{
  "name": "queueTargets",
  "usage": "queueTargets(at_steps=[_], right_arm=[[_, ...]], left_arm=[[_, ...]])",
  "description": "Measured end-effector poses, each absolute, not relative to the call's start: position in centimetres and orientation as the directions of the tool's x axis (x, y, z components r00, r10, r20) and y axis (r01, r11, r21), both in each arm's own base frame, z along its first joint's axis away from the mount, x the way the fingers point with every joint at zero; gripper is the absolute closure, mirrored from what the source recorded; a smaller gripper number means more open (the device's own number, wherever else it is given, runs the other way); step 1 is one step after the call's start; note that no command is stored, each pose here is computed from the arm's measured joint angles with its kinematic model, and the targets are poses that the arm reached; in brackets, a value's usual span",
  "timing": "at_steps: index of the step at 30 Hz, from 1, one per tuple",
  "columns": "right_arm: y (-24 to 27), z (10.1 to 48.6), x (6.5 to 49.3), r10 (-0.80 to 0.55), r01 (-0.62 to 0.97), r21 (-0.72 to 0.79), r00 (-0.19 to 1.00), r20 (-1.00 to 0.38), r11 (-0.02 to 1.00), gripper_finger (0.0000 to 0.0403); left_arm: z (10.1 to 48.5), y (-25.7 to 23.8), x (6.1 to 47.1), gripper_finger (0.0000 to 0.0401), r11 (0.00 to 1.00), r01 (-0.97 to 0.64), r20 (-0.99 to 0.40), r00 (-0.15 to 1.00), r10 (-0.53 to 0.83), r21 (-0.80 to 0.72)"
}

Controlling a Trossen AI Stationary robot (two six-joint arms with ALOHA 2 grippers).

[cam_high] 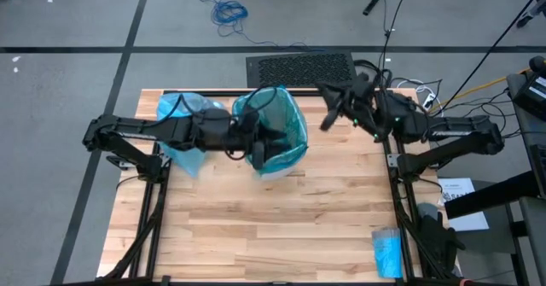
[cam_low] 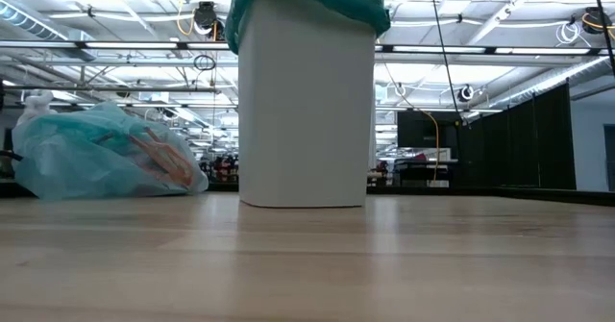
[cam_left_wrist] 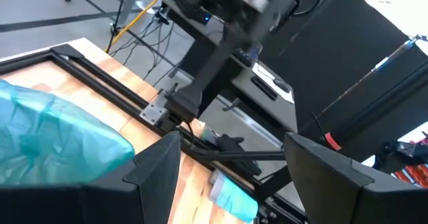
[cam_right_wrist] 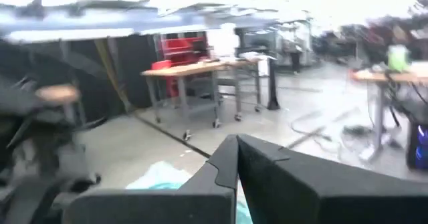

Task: Place trash/remove bag and relplace
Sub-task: Insert the new blue trash bag into the white trash bin

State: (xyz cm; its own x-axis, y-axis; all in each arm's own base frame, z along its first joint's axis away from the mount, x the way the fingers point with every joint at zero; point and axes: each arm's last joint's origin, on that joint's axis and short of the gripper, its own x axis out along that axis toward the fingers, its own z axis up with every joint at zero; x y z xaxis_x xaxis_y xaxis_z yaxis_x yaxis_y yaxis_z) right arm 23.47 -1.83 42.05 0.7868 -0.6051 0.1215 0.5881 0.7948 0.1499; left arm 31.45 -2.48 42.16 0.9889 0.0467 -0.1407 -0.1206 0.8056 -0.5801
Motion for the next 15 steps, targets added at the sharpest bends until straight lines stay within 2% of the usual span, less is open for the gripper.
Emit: queueTargets(at_steps=[3, 7, 15], right_arm=[[-2.51, 42.25, 23.25, -0.586, 0.549, 0.237, 0.799, 0.134, 0.802, 0.0403], [-2.13, 42.39, 23.49, -0.392, 0.376, 0.124, 0.906, 0.159, 0.918, 0.0403], [-2.11, 42.58, 23.55, -0.380, 0.342, 0.208, 0.907, 0.181, 0.916, 0.0403]], left_arm=[[42.14, -2.22, 31.46, 0.0140, 0.804, -0.128, -0.142, 0.988, 0.055, -0.580], [42.13, -2.21, 31.46, 0.0140, 0.804, -0.129, -0.144, 0.988, 0.055, -0.580], [42.12, -2.20, 31.46, 0.0140, 0.804, -0.130, -0.145, 0.988, 0.055, -0.580]])
